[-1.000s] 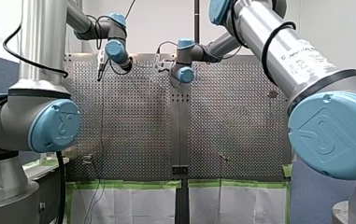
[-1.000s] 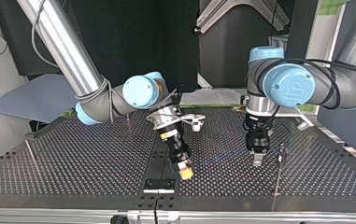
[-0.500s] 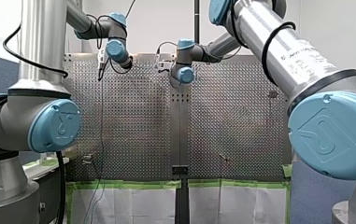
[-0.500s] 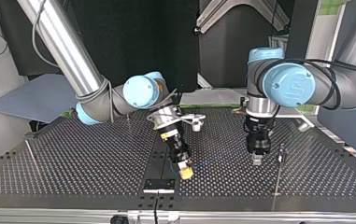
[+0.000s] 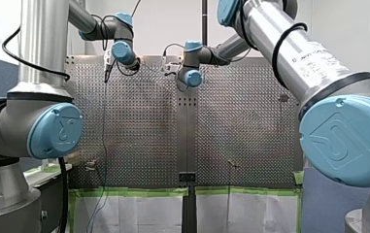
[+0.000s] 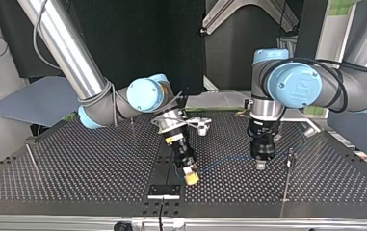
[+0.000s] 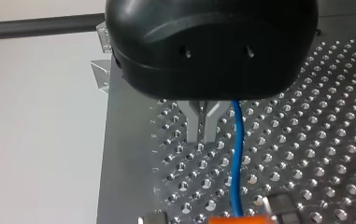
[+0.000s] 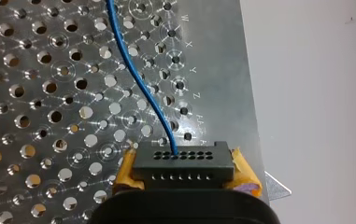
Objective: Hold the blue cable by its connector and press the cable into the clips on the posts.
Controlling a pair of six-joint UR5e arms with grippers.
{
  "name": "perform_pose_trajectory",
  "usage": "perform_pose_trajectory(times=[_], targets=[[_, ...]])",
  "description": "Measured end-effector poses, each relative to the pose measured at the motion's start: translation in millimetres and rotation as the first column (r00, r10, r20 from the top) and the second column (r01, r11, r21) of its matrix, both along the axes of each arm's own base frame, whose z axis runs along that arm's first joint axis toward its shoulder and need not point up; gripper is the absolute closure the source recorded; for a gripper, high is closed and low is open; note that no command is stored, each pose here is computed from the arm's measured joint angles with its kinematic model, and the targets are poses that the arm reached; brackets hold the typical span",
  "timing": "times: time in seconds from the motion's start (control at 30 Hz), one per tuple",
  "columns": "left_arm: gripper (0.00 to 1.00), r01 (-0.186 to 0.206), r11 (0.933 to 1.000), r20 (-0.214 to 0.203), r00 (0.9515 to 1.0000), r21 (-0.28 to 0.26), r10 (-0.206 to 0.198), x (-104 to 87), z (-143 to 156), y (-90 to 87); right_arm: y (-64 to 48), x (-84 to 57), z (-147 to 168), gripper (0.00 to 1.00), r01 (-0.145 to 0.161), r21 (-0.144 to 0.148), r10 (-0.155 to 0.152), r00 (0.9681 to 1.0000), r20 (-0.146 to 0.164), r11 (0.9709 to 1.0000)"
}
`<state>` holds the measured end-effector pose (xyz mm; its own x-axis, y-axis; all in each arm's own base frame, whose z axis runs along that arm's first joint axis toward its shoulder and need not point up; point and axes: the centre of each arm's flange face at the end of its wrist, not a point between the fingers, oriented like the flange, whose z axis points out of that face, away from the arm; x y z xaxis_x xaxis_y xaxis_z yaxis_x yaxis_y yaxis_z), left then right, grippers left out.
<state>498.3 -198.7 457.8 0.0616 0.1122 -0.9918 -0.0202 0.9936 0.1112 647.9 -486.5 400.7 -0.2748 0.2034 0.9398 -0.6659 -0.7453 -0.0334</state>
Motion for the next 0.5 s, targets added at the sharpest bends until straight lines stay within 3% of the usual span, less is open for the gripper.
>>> perform_pose_trajectory(times=[0.17,0.5], targets=[[1.00,-0.008,0.9999,-0.002,1.0000,-0.008,0.008,-0.8,-0.6,-0.2,-3.9,-3.7,-4.7,1.00,0.024,0.009,-0.024,0.9997,-0.003,0.9997],[1.00,-0.006,0.9998,-0.007,1.0000,-0.018,0.006,-5.8,-18.1,-8.7,-5.5,-13.6,-41.7,1.00,0.056,0.059,-0.053,0.9974,-0.048,0.9967]])
